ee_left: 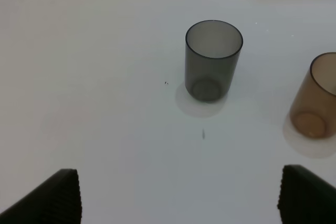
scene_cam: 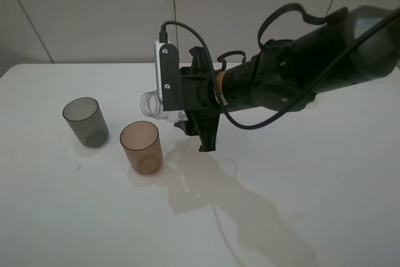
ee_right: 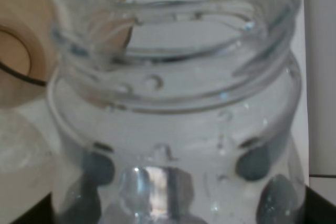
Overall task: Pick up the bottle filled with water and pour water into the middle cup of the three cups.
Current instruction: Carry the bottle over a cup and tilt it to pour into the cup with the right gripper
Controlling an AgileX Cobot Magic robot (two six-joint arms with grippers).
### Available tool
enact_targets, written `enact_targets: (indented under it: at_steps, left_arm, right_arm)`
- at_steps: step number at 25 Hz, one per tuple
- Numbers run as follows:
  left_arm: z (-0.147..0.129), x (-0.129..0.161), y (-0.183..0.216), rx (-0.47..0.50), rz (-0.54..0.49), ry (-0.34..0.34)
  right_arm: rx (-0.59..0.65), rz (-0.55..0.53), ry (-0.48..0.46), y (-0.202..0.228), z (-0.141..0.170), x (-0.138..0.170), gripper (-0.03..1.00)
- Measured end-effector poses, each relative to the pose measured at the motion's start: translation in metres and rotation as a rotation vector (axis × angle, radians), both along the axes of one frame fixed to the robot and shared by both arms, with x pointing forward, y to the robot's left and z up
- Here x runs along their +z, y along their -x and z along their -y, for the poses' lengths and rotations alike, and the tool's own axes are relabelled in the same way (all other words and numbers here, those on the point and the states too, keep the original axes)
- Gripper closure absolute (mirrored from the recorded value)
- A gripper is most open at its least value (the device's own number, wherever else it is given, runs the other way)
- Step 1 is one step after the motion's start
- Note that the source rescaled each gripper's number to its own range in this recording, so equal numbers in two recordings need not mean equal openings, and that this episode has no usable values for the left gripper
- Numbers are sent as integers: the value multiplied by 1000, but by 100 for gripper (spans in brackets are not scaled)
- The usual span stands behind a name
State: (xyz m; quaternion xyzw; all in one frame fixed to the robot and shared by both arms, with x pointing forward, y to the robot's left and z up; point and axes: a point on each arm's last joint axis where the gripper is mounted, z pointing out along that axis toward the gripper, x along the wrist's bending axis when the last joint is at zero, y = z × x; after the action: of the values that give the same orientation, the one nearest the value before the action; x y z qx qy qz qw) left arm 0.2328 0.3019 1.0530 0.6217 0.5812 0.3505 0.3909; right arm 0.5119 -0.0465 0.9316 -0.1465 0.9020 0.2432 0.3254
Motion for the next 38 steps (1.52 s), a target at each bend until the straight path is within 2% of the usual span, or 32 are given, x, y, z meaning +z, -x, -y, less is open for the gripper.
enact_targets:
  at_steps: [7,12,17,27,38]
  left_arm:
    - [0,0,0,0,0,0]
    - [0,0,0,0,0,0]
    - [0,0,0,0,0,0]
    - [0,0,0,0,0,0]
    - [0,0,0,0,0,0]
  right_arm:
    - [62,65,31,-11,-10,4,92]
    - [131,115,109,-18,-15,-3,92]
    - [165,161,130,-25,-20,2,92]
    - [298,263,243,-26,-20,2,92]
    - [298,308,248,-33,-26,12,92]
